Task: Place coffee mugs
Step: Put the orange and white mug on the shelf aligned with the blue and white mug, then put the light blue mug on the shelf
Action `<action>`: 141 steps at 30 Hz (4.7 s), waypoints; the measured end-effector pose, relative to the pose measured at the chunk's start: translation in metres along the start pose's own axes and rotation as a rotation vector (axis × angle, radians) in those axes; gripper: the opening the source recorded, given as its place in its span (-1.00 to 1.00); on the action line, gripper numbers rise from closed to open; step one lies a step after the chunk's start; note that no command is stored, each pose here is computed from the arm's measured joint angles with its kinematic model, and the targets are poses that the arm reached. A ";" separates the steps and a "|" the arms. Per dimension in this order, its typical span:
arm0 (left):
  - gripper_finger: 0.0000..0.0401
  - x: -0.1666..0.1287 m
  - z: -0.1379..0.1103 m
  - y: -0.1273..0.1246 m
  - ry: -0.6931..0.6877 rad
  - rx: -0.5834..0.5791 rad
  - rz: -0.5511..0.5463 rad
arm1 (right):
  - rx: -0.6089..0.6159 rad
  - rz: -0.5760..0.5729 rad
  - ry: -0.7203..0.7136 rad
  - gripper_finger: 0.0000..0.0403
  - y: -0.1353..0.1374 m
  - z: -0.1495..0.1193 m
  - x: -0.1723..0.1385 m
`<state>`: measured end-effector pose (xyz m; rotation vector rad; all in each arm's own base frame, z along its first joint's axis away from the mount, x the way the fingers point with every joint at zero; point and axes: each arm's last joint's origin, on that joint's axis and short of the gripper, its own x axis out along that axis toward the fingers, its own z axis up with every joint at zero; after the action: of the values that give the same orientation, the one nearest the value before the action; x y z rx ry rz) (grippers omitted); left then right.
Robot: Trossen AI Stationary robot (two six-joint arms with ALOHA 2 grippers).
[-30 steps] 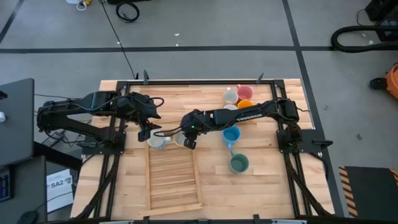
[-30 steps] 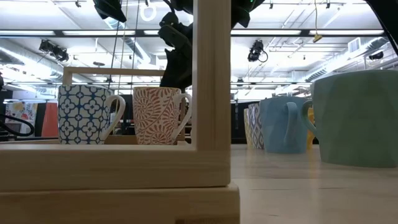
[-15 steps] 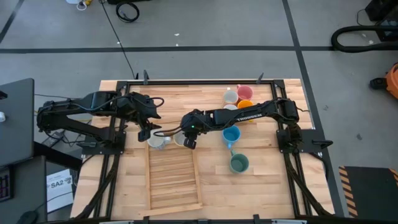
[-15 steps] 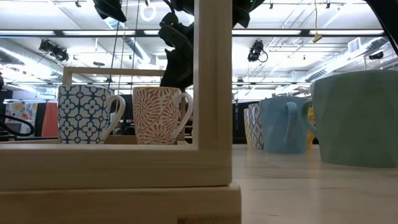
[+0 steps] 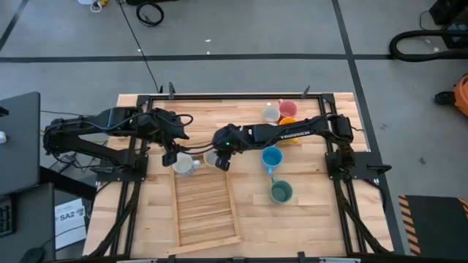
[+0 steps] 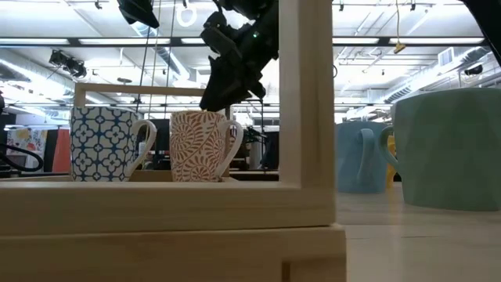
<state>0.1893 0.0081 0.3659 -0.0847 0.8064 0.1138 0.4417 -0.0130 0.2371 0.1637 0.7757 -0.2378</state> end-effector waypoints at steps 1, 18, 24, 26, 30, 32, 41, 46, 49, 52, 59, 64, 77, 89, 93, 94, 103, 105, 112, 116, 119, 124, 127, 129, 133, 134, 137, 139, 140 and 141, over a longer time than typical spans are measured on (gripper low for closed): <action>0.02 0.000 0.000 0.000 -0.001 0.000 0.000 | -0.006 0.002 -0.009 -0.36 0.000 0.001 -0.001; 0.02 0.000 0.000 0.000 0.000 -0.001 0.001 | -0.020 0.155 -0.009 -0.36 0.002 0.017 -0.104; 0.02 0.000 0.000 0.000 -0.001 0.000 0.000 | -0.029 0.178 0.056 -0.36 0.008 0.007 -0.153; 0.02 0.000 0.000 0.000 -0.001 -0.001 0.000 | -0.044 0.181 0.088 -0.36 0.009 0.001 -0.168; 0.02 0.000 0.000 0.000 -0.001 0.000 0.000 | -0.052 0.186 0.143 -0.36 0.010 -0.010 -0.194; 0.02 0.000 0.000 0.000 -0.001 0.000 0.000 | -0.016 0.182 0.165 -0.36 0.010 -0.014 -0.204; 0.02 0.000 0.000 0.000 -0.001 0.000 0.000 | 0.091 0.013 0.342 -0.36 -0.001 -0.036 -0.224; 0.02 0.000 0.000 0.000 -0.001 -0.001 0.000 | 0.194 -0.120 0.450 -0.36 -0.007 -0.052 -0.222; 0.02 0.000 0.000 0.000 -0.001 -0.001 0.000 | 0.292 -0.189 0.465 -0.36 -0.010 -0.062 -0.219; 0.02 0.000 0.000 0.000 -0.001 -0.001 0.000 | 0.384 -0.256 0.487 -0.36 -0.013 -0.073 -0.210; 0.02 0.000 0.000 0.000 -0.002 -0.001 0.000 | 0.512 -0.387 0.515 -0.36 -0.023 -0.096 -0.186; 0.02 0.000 0.000 0.000 -0.002 -0.001 0.000 | 0.554 -0.395 0.501 -0.36 -0.030 -0.108 -0.166; 0.02 0.000 0.000 0.000 -0.002 -0.001 0.000 | 0.613 -0.397 0.471 -0.36 -0.044 -0.121 -0.144; 0.02 0.000 0.000 0.000 -0.005 -0.001 0.000 | 0.604 -0.425 0.511 -0.36 -0.043 -0.124 -0.129; 0.02 0.000 0.000 0.000 -0.005 -0.001 0.000 | 0.575 -0.437 0.545 -0.36 -0.042 -0.127 -0.119; 0.02 0.000 0.000 0.000 -0.005 -0.001 0.000 | 0.573 -0.443 0.553 -0.36 -0.042 -0.128 -0.117; 0.02 0.000 0.000 0.000 -0.005 -0.001 0.000 | 0.573 -0.436 0.588 -0.36 -0.039 -0.131 -0.103; 0.02 0.000 0.001 0.000 -0.005 -0.001 0.000 | 0.573 -0.438 0.593 -0.36 -0.039 -0.132 -0.102; 0.02 0.000 0.001 0.000 -0.008 -0.001 0.000 | 0.581 -0.420 0.607 -0.36 -0.039 -0.132 -0.101; 0.02 0.000 0.001 0.000 -0.008 -0.001 -0.001 | 0.580 -0.421 0.606 -0.40 -0.039 -0.132 -0.101; 0.02 0.000 0.001 0.000 -0.008 -0.001 0.000 | 0.580 -0.421 0.605 -0.45 -0.039 -0.132 -0.101; 0.02 0.000 0.001 0.000 -0.008 -0.001 0.000 | 0.579 -0.423 0.604 -0.62 -0.039 -0.132 -0.101; 0.02 0.000 0.001 0.000 -0.008 -0.001 0.000 | 0.580 -0.423 0.595 -0.74 -0.039 -0.131 -0.100; 0.02 0.000 0.001 0.000 -0.008 -0.001 0.000 | 0.581 -0.420 0.592 -0.80 -0.039 -0.131 -0.101; 0.02 0.000 0.001 0.000 -0.008 -0.001 0.000 | 0.584 -0.413 0.584 -0.85 -0.038 -0.130 -0.101; 0.02 0.000 0.001 0.000 -0.008 -0.001 0.000 | 0.585 -0.411 0.581 -0.85 -0.038 -0.129 -0.101; 0.02 0.000 0.001 0.000 -0.008 -0.001 -0.001 | 0.586 -0.406 0.573 -0.82 -0.038 -0.129 -0.100; 0.02 0.000 0.001 0.000 -0.008 -0.001 0.000 | 0.577 -0.399 0.570 -0.82 -0.038 -0.129 -0.099; 0.02 0.000 0.001 0.000 -0.008 -0.001 0.000 | 0.568 -0.395 0.568 -0.82 -0.038 -0.128 -0.099; 0.02 0.000 0.001 0.000 -0.008 -0.001 0.000 | 0.562 -0.390 0.566 -0.83 -0.038 -0.128 -0.099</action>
<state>0.1899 0.0082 0.3665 -0.0855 0.7980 0.1145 0.2774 -0.0043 0.2149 0.6316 1.2903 -0.8034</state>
